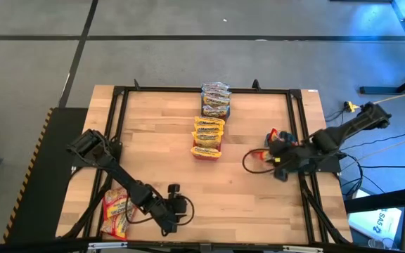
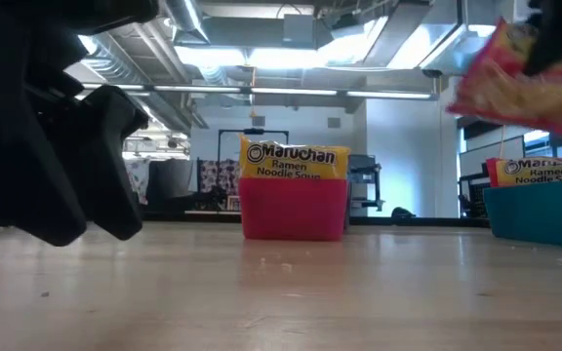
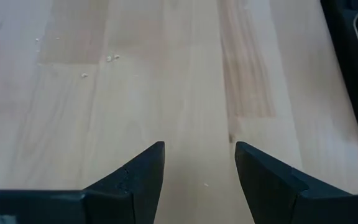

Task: Sort Maruchan noodles
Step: Put the orange noodle pack into the blue bin

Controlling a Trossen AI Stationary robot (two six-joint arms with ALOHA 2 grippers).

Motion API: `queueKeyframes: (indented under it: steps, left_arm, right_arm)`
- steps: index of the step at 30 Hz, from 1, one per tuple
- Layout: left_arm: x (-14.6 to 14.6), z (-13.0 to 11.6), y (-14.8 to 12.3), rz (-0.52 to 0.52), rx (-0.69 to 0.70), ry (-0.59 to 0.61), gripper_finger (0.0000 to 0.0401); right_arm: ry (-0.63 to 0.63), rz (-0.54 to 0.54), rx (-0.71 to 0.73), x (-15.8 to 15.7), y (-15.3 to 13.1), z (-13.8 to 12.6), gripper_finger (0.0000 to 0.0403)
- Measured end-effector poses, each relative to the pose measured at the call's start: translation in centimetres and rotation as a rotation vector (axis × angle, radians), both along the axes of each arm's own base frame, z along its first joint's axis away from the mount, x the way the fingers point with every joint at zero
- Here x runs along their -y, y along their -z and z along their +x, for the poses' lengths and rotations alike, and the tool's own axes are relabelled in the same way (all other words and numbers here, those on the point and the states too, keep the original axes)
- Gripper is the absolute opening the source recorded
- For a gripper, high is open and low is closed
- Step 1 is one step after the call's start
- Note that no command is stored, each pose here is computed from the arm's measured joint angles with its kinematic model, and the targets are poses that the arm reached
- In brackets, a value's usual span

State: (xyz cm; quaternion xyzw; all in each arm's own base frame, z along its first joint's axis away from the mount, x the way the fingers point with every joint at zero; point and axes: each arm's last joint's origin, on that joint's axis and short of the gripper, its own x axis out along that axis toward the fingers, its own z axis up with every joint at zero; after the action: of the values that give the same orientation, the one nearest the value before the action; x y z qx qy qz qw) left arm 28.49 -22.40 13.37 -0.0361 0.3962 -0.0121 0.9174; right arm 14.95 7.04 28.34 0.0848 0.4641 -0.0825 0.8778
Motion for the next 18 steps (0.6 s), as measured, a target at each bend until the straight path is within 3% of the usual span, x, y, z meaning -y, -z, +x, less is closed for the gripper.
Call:
queueKeyframes:
  steps: [6, 18]
  left_arm:
    - [-0.5, 0.4, 0.0, -0.001, 0.001, -0.016, 0.0192]
    - [-0.9, 0.7, 0.0, -0.010, -0.001, -0.026, 0.0192]
  right_arm:
    - [0.037, -0.085, -0.188, 1.1, 0.7, -2.0, 0.0137]
    - [-0.011, -0.259, -0.451, 1.2, 2.6, -2.0, 0.0137]
